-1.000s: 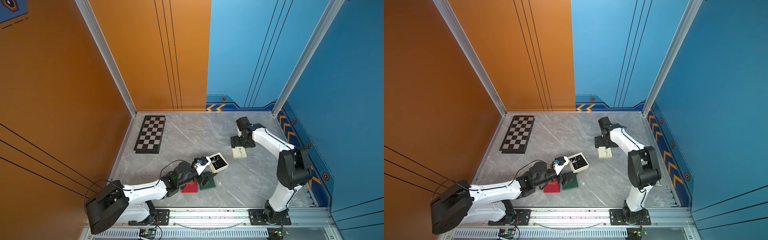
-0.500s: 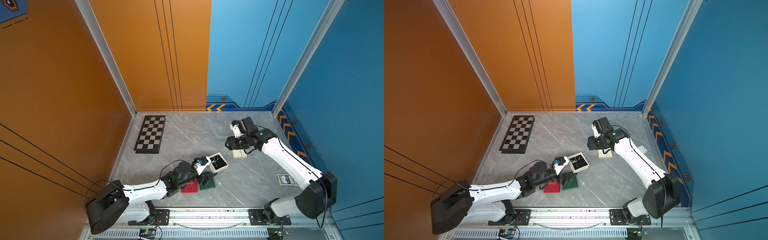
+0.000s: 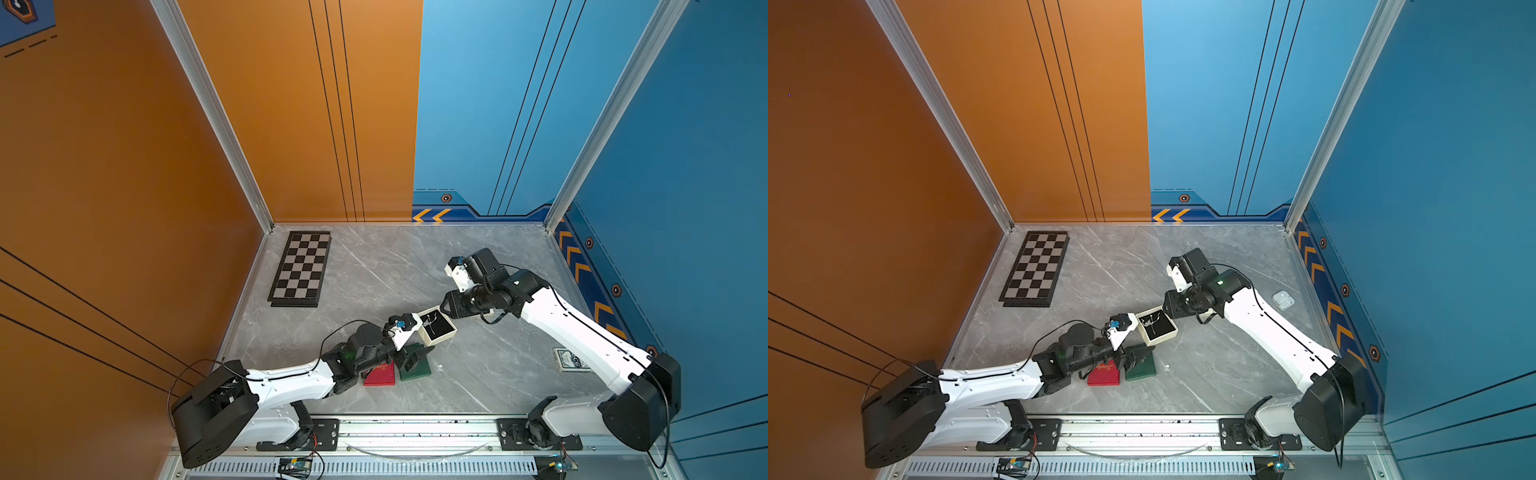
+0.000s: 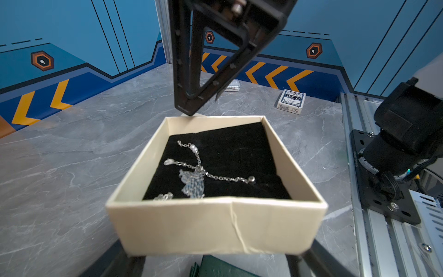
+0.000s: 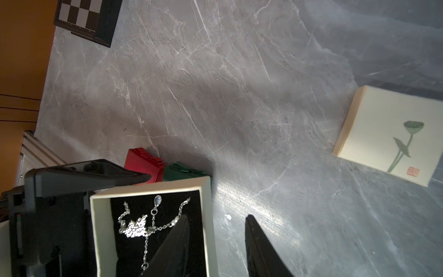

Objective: Take the necklace out of the lift-off lid jewelry box
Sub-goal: Place the jewelry box at the center of the board.

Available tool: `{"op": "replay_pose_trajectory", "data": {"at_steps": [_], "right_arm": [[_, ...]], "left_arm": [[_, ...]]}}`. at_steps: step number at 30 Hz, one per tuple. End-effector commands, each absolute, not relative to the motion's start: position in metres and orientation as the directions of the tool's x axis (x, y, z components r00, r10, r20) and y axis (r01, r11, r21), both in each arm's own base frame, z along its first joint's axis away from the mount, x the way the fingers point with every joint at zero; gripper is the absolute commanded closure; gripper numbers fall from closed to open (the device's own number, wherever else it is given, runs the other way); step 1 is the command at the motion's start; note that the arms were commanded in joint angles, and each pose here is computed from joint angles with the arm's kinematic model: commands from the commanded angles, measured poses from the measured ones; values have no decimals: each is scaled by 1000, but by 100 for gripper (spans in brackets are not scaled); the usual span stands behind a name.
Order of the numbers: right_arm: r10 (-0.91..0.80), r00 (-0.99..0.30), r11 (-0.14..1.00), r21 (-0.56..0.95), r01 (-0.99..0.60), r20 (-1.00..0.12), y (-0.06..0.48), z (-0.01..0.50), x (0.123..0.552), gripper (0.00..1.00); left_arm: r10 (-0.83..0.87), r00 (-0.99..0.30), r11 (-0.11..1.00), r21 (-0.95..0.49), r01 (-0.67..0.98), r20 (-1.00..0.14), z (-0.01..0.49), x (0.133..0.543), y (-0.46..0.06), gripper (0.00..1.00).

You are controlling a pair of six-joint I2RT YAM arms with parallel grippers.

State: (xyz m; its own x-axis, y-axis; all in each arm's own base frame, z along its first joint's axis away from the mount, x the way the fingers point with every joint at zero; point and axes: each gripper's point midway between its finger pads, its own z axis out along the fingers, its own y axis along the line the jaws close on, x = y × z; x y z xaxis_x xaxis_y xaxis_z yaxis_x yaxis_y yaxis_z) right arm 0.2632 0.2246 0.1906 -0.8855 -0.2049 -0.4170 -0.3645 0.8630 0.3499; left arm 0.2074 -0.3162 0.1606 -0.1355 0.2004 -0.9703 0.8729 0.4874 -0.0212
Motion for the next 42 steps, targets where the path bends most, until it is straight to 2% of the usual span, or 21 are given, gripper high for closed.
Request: {"op": "replay_pose_trajectory", "data": {"at_steps": [1,30,34,36,42], "right_arm": [[-210,-902,864,360,-352,-378,224,185,251,61],[-255,-908,835,396,-380,-333,236,174,240,100],[-250,-907,841,388,-377,-339,234,175,243,100],[-236,-907,851,377,-366,-348,232,177,248,100],[-179,-903,873,361,-330,-391,229,177,277,100]], "left_arm": [[201,-130,486,-16,874,-971,163,210,-318,23],[206,-126,497,-7,867,-970,163,212,-320,23],[204,-126,511,-4,859,-971,164,214,-318,15],[205,-130,520,-4,854,-970,162,215,-317,6],[202,-147,541,-15,841,-968,159,216,-313,0]]}}
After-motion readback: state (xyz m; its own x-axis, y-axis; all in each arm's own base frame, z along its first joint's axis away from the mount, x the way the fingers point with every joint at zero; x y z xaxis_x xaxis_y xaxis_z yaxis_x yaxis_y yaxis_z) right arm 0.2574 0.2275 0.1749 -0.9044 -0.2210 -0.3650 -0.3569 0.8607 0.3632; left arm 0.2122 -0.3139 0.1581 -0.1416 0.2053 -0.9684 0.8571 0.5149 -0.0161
